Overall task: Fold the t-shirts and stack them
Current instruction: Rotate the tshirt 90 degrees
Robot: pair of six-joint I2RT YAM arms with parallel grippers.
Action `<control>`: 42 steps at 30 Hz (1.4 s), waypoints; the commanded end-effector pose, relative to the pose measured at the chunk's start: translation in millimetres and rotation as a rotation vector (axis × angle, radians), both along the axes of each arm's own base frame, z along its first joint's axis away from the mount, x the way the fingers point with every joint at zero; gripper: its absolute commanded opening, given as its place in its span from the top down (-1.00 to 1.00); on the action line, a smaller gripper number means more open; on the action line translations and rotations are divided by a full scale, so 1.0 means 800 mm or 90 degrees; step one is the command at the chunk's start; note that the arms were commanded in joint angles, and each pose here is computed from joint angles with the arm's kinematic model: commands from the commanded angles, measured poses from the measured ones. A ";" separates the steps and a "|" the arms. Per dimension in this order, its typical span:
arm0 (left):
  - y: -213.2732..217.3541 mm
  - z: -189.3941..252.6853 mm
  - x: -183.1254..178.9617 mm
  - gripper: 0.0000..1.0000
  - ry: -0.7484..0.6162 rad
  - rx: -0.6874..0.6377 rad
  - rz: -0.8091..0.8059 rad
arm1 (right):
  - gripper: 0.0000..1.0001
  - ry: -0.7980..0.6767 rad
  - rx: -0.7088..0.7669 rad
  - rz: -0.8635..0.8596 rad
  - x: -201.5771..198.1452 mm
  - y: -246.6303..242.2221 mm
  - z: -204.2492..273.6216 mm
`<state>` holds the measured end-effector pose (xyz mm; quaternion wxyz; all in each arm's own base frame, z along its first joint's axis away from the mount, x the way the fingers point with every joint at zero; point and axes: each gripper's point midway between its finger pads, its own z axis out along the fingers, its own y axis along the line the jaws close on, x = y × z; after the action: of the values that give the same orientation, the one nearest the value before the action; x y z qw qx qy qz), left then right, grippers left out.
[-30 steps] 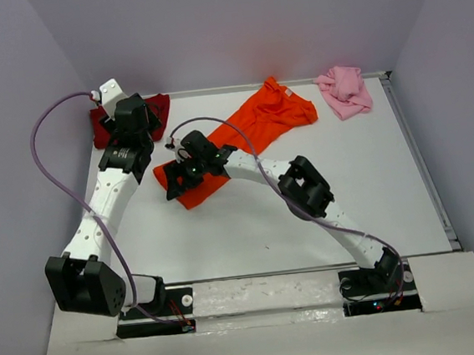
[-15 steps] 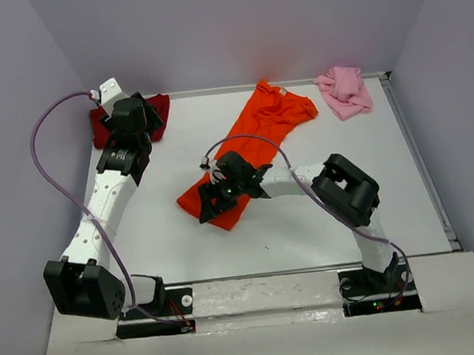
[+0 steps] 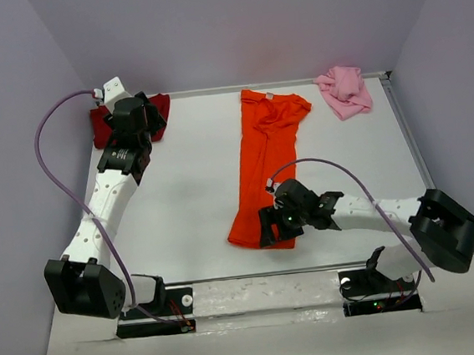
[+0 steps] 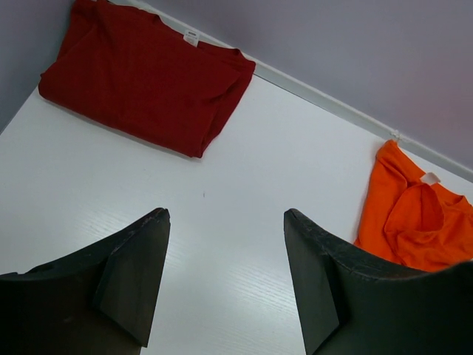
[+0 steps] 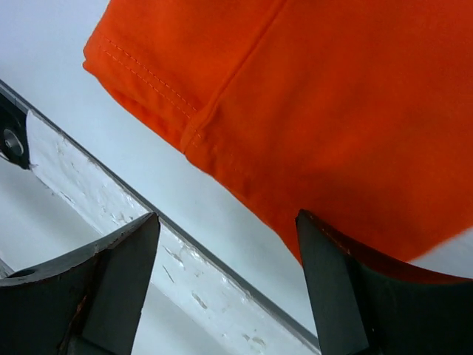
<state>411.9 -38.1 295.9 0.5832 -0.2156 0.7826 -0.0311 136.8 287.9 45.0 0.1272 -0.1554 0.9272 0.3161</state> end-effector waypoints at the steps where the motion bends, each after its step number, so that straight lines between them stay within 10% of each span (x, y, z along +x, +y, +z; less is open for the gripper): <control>1: -0.005 0.016 0.009 -0.45 -0.028 -0.008 -0.007 | -0.61 -0.050 -0.025 -0.048 0.014 -0.017 0.036; 13: -0.010 0.012 0.009 -0.45 -0.025 -0.010 -0.020 | -0.64 -0.436 -0.150 -0.125 0.287 0.036 0.216; 24: -0.019 0.020 0.003 -0.45 -0.038 -0.003 -0.034 | -0.63 -0.484 -0.143 -0.260 0.558 0.027 0.199; 31: -0.027 0.013 0.006 -0.46 -0.029 -0.004 -0.050 | -0.63 -0.471 -0.322 -0.346 0.586 -0.091 0.137; 42: -0.034 0.013 0.007 -0.46 -0.027 -0.013 -0.066 | -0.63 -0.365 -0.234 -0.295 0.568 -0.081 0.051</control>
<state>416.1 -63.0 290.3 0.5758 -0.1842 0.7941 -0.0629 582.6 194.1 51.1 0.3783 -0.0420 0.9245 -0.0230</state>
